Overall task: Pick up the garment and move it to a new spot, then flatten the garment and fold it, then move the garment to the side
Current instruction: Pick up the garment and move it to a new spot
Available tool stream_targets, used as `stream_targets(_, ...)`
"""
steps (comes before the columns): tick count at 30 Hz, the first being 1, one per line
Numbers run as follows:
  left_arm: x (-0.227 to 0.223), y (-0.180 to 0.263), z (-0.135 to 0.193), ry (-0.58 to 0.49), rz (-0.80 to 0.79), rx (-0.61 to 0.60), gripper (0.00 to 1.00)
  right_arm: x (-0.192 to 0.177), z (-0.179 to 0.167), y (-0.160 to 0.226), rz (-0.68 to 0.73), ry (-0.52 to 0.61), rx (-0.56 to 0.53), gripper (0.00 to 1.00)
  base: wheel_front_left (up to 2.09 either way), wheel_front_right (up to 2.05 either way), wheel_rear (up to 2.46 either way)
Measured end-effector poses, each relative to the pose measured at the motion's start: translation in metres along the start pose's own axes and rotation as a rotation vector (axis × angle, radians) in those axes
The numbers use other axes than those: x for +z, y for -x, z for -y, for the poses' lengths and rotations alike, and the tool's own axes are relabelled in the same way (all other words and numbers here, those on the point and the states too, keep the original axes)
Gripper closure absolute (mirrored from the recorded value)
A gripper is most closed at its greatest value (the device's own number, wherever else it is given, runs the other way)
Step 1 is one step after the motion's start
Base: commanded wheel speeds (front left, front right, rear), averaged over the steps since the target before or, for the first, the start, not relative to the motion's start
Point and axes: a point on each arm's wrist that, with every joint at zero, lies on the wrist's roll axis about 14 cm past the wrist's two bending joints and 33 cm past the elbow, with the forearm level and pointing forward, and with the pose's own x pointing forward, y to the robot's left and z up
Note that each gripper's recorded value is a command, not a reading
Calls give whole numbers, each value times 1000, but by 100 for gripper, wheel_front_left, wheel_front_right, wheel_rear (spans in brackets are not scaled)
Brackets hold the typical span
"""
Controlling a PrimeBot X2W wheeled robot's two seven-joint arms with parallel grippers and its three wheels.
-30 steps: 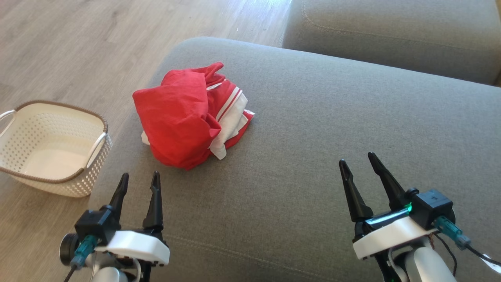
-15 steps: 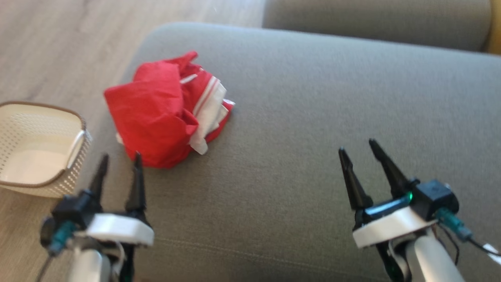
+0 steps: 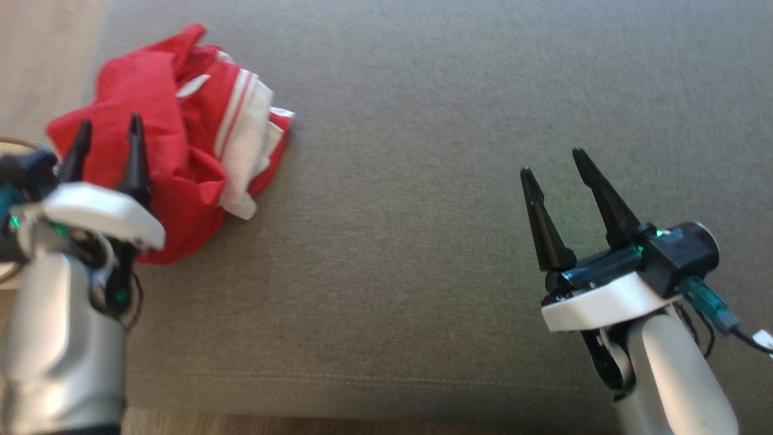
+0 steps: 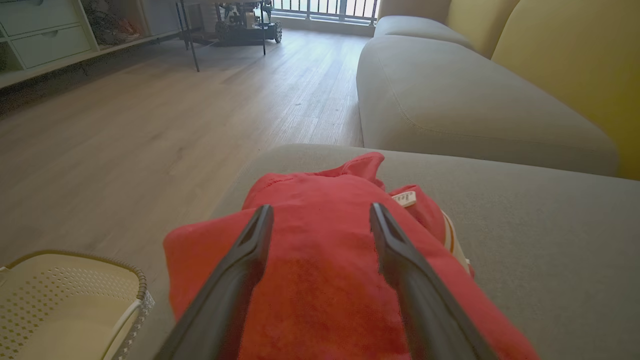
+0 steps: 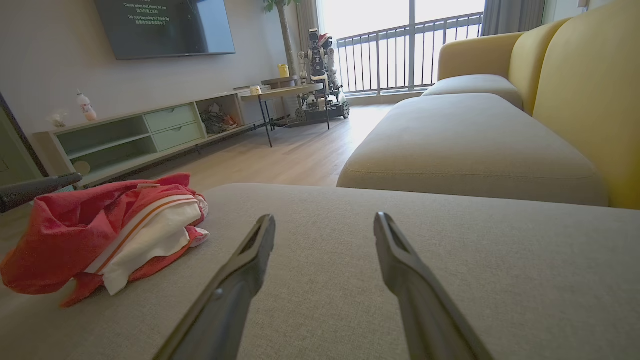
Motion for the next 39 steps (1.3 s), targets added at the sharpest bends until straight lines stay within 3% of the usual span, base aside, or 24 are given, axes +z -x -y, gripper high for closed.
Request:
stream_targets(7, -35, -41, 4, -34, -211, -36, 0, -13, 17, -1, -28, 25, -31, 0, 0, 0, 0)
stream_targets(16, -71, -53, 8, -43, -376, -52, 0, -19, 27, 3, -47, 36, -56, 0, 0, 0, 0)
stream_targets(17, -73, -53, 8, -40, -386, -53, 24, -19, 27, 3, -46, 36, -56, 0, 0, 0, 0)
stream_targets(18, -74, -53, 9, -35, -385, -54, 83, -18, 27, 3, -45, 37, -56, 0, 0, 0, 0)
stream_targets(19, -73, -53, 11, -43, -380, -64, 100, -18, 27, 3, -44, 38, -56, 0, 0, 0, 0)
stream_targets(29, -27, -50, 7, -67, -173, -79, 100, -1, 17, 3, -10, 51, -35, 0, 0, 0, 0)
stream_targets(39, 94, -29, 5, -36, 249, -62, 100, 19, -2, 16, 19, 60, -5, 0, 0, 0, 0)
